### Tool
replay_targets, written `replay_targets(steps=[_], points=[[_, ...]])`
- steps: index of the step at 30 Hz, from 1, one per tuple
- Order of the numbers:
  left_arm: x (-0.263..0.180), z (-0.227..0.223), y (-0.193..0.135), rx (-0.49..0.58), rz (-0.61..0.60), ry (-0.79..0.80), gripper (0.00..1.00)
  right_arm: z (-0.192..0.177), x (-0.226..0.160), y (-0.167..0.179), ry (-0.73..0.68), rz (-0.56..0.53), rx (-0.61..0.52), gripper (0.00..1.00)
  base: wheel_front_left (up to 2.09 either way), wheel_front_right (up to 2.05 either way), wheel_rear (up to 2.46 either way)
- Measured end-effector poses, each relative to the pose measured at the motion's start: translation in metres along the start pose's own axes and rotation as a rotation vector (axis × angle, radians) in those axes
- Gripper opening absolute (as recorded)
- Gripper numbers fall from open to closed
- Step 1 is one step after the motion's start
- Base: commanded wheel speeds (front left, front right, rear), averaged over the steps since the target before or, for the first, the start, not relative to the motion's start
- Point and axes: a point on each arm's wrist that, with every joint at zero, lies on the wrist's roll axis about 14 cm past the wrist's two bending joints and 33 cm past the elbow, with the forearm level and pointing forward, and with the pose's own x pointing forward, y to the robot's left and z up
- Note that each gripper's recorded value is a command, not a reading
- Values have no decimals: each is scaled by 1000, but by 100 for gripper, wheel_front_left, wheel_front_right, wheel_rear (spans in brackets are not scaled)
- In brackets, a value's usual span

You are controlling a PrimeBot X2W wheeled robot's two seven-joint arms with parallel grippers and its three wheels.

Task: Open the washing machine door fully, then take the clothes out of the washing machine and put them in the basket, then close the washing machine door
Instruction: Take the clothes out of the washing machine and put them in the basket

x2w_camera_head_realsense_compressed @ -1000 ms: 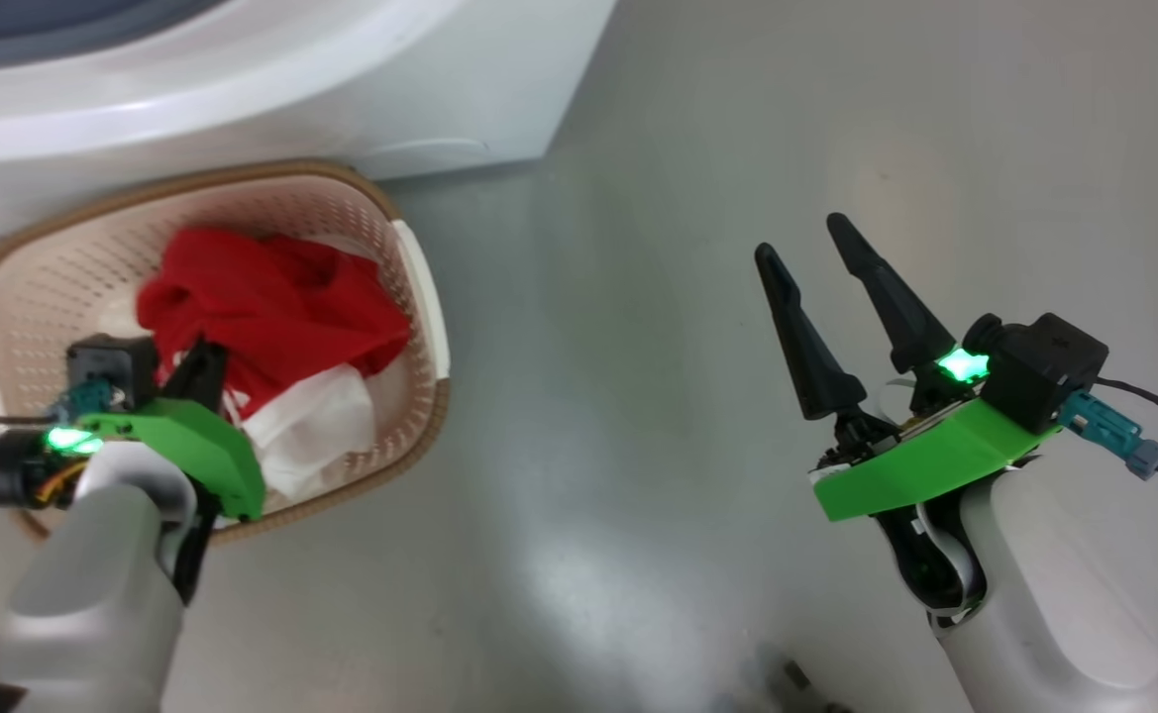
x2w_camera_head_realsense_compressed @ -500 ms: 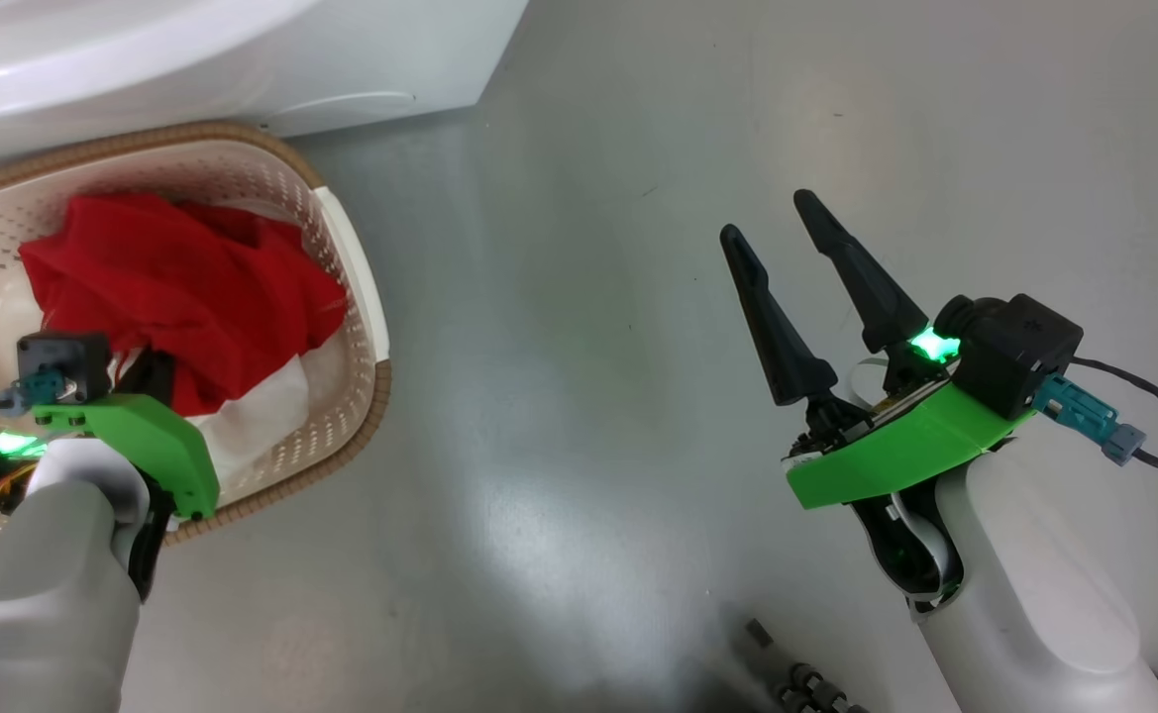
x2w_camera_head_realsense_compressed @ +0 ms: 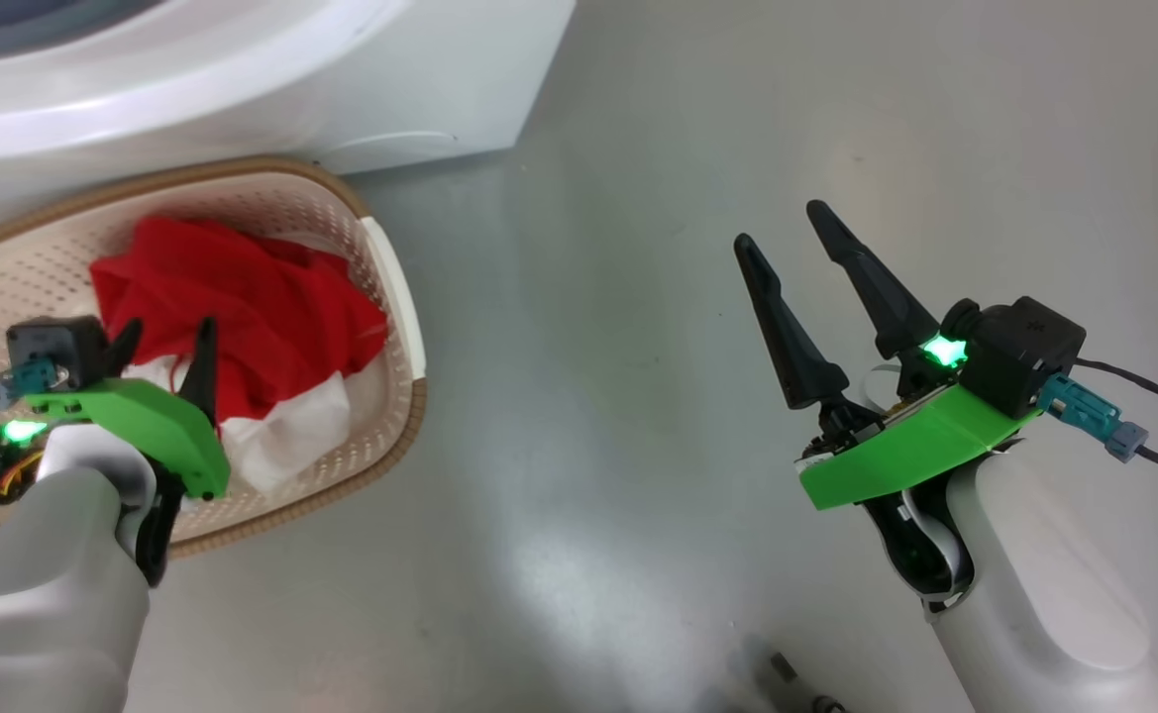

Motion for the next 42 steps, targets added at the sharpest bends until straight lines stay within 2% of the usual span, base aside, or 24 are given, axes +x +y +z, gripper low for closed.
replay_targets(steps=[10,21,34,42], points=[[-26,35,12,-53,40,-118,100,16,-1,8,-31,33,-17,100,0,0,0],[-58,83,20,-56,70,-283,100,38,-6,12,-74,55,-39,100,0,0,0],[-129,132,15,-25,108,-519,100,57,-37,11,-103,43,-35,100,0,0,0],[-178,139,4,10,126,-620,100,63,-64,11,-104,40,-40,100,0,0,0]])
